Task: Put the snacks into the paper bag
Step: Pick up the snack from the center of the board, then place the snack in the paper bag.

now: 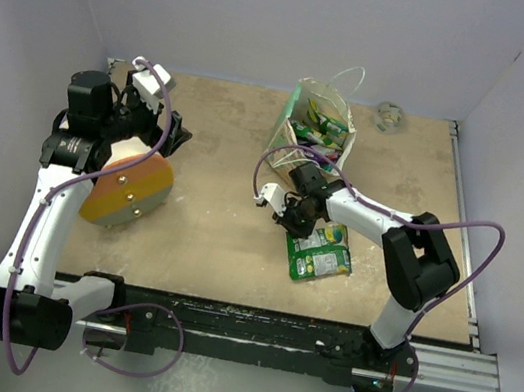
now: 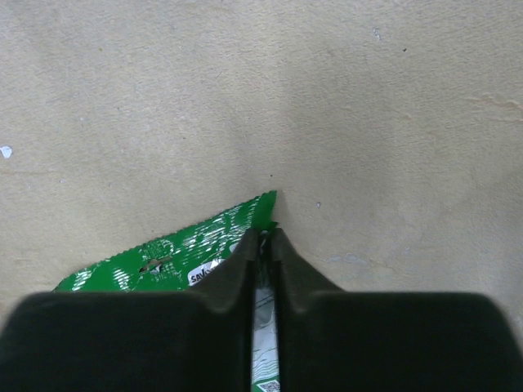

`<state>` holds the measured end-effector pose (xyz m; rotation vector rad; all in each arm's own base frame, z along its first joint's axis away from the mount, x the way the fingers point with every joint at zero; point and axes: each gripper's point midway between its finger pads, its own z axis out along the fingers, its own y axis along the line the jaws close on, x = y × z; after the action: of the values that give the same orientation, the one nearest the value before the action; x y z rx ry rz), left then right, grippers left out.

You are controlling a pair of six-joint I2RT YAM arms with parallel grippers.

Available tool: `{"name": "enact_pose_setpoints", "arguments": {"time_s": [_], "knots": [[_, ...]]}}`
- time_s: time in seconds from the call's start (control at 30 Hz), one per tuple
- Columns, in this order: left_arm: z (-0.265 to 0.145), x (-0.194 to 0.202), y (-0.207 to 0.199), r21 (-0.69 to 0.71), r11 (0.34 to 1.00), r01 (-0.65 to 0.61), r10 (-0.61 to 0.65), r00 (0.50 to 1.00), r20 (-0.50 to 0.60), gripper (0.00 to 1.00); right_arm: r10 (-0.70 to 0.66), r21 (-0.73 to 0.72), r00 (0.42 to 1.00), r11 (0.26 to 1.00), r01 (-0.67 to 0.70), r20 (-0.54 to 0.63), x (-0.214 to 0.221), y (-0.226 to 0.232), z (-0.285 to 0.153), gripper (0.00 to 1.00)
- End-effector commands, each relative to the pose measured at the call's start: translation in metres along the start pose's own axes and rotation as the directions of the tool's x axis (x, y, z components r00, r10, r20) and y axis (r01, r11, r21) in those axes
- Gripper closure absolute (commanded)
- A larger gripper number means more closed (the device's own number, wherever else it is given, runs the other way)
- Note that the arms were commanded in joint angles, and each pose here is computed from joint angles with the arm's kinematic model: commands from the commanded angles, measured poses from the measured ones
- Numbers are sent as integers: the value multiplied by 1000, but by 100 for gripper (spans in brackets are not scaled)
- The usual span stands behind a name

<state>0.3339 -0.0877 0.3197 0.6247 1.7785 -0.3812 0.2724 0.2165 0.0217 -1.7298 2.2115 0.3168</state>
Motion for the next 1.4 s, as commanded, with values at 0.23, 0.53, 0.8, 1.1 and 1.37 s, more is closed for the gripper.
{"name": "enact_pose_setpoints", "arguments": {"time_s": [0.23, 0.53, 0.8, 1.1, 1.37], "knots": [[-4, -13, 2, -5, 1000, -24, 24, 998, 50, 1, -84, 88, 981, 994, 69, 176, -34, 4, -67, 100], [-2, -12, 5, -12, 1000, -22, 22, 999, 45, 1, -144, 218, 935, 973, 75, 323, -63, -9, -128, 100], [2, -7, 6, -6, 1000, -21, 21, 999, 40, 1, -194, 290, 848, 956, 50, 493, -94, -9, -185, 100], [5, -4, 7, -3, 1000, -17, 17, 999, 34, 1, -213, 274, 777, 960, 55, 592, -119, 1, -224, 100], [7, -1, 7, 1, 1000, -16, 16, 999, 32, 1, -225, 255, 726, 964, 71, 650, -140, 9, -257, 100]]}}
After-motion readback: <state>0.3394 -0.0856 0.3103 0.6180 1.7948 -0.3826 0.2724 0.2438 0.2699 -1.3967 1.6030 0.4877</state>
